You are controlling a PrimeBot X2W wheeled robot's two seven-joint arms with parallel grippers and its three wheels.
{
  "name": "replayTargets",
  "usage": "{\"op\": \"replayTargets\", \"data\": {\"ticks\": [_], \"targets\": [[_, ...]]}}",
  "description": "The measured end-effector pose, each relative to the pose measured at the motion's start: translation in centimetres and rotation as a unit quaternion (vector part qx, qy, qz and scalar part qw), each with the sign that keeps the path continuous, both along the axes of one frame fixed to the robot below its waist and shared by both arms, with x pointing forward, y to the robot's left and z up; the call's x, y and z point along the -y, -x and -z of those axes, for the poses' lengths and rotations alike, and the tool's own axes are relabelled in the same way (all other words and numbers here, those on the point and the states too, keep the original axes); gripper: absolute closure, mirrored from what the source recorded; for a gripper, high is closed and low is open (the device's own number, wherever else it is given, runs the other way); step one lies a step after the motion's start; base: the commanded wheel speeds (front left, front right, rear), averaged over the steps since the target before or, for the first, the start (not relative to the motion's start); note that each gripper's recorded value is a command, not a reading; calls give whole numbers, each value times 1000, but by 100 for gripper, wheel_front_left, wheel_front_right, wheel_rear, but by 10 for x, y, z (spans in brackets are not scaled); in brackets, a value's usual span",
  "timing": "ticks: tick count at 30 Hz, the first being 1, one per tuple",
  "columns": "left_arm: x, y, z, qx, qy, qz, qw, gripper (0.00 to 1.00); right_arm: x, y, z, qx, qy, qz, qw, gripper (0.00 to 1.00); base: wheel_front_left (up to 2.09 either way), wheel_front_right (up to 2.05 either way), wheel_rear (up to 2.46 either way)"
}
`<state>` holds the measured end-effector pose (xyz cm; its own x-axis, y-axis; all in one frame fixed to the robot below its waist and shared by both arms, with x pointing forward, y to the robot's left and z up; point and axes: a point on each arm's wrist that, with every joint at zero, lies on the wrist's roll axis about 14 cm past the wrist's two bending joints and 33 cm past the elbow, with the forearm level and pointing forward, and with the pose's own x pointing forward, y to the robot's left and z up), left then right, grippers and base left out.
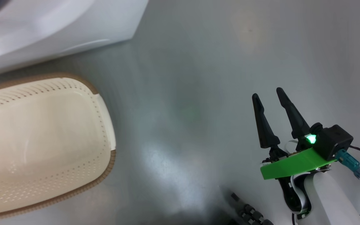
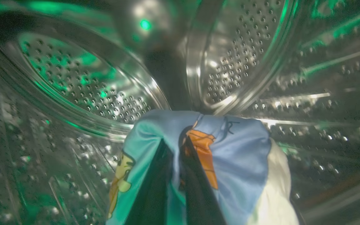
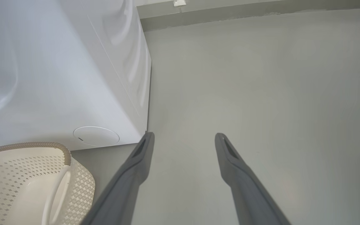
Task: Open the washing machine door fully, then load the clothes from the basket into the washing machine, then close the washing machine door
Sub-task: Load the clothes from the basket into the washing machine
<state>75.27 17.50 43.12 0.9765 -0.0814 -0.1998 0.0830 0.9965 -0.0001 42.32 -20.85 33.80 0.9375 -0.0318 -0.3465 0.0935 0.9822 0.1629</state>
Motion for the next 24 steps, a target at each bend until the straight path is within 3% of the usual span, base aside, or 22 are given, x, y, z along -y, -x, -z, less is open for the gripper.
{"op": "replayTargets", "data": {"ticks": [5, 9, 10, 11, 24], "targets": [[-9, -24, -27, 105, -19, -10, 994, 100, 10, 2, 13, -19, 8, 11, 1000, 0, 0, 0, 0], [-12, -31, -8, 111, -27, -19, 993, 100, 16, 5, 19, -28, 15, 16, 999, 0, 0, 0, 0], [-14, -30, 0, 98, -29, -24, 994, 60, 16, 5, 20, -29, 15, 16, 999, 0, 0, 0, 0], [-17, -29, 9, 83, -30, -31, 996, 0, 15, 5, 20, -29, 14, 15, 999, 0, 0, 0, 0], [-20, -6, 30, 19, -29, -36, 999, 0, 7, -7, 9, -5, 10, 4, 1000, 0, 0, 0, 0]]}}
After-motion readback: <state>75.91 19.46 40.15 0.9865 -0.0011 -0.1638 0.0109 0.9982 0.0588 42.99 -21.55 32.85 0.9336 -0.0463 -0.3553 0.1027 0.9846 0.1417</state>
